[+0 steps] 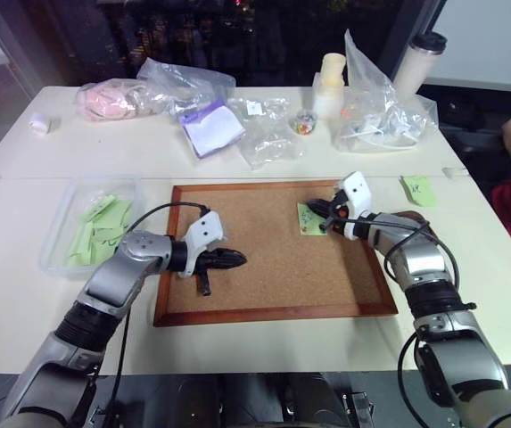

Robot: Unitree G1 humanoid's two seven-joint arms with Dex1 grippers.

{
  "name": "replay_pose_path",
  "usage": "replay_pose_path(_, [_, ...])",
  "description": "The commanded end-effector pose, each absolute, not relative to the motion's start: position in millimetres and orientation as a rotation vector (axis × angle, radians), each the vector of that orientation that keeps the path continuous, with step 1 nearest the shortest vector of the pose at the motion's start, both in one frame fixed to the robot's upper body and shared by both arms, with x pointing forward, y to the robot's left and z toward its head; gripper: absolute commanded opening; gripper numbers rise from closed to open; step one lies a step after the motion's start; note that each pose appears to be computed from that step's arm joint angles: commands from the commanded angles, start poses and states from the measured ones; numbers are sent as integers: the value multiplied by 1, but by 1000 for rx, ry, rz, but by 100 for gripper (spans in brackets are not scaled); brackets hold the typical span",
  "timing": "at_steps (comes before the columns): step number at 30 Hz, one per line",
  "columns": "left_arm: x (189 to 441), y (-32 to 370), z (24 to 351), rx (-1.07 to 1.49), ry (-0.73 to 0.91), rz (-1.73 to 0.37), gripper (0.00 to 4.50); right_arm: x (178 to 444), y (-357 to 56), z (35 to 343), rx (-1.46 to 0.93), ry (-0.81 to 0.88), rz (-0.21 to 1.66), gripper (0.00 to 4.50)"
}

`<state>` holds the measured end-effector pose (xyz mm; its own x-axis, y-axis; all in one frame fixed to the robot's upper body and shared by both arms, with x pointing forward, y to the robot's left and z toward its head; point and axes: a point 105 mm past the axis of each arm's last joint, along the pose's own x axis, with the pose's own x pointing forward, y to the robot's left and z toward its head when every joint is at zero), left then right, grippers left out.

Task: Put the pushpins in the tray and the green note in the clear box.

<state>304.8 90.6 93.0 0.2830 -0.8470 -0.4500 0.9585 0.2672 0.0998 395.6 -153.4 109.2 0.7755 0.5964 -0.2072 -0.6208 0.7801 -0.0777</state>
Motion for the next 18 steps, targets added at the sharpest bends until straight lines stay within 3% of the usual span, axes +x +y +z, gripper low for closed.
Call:
replay_pose_path(1, [301,98,68,420,447,-1232,0,404,-165,156,-115,-18,578,2])
replay_pose_path(14, [296,95,64,412,456,-1260,0,394,-184,181,9,-129,462,2])
replay_pose_path(18, [297,95,67,416,442,-1252,0,371,-242,199,84,-187,243,2])
